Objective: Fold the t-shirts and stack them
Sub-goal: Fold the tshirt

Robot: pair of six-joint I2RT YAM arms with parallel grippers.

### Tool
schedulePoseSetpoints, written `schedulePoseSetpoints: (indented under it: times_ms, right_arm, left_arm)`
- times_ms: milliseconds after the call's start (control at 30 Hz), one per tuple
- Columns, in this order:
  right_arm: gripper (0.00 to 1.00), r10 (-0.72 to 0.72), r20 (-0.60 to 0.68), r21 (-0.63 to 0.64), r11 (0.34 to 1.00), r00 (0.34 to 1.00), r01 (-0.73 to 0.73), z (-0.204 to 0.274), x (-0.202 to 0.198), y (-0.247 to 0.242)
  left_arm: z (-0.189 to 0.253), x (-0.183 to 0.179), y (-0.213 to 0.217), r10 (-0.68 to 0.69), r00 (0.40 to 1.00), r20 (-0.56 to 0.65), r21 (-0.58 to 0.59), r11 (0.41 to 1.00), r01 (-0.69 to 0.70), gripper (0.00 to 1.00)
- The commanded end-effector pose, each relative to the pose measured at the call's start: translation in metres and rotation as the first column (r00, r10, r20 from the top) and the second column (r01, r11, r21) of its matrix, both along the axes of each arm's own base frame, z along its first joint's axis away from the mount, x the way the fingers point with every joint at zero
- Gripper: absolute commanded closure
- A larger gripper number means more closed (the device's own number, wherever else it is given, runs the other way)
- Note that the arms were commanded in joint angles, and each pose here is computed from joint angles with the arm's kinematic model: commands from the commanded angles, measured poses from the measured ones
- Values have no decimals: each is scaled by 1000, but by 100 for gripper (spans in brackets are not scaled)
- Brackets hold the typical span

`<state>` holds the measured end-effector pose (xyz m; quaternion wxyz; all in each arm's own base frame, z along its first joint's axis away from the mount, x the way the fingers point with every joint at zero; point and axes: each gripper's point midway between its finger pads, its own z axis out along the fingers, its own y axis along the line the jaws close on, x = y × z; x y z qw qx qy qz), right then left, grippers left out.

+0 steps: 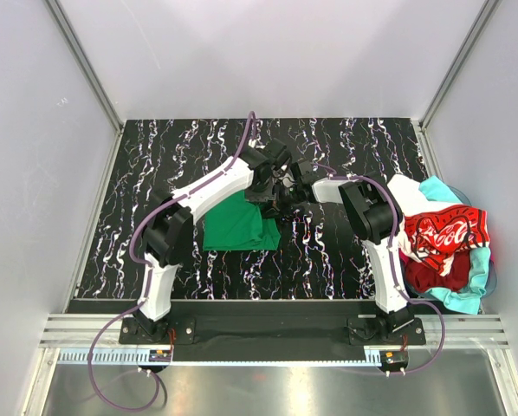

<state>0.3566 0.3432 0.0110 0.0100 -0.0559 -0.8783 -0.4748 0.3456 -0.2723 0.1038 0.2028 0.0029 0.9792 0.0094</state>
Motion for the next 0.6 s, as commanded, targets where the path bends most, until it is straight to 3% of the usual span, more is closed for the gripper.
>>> schedulePoseSetpoints:
  times_ms: [0,267,567]
  right_arm:
    - [99,-21,-33,-169,985,999,15,-43,-14,-13]
    - [99,-19,-40,-165,986,999,12,-42,-15,-13]
    - [97,-16,-37,-154,988,999,11,-27,-15,-13]
  left_arm:
    - [30,6,-22,-16,999,41,-122,992,21,100]
    - [24,15,-37,-22,999,33,-150,988,26,100]
    - [-13,7,-28,-43,998,-39,-78,996,40,100]
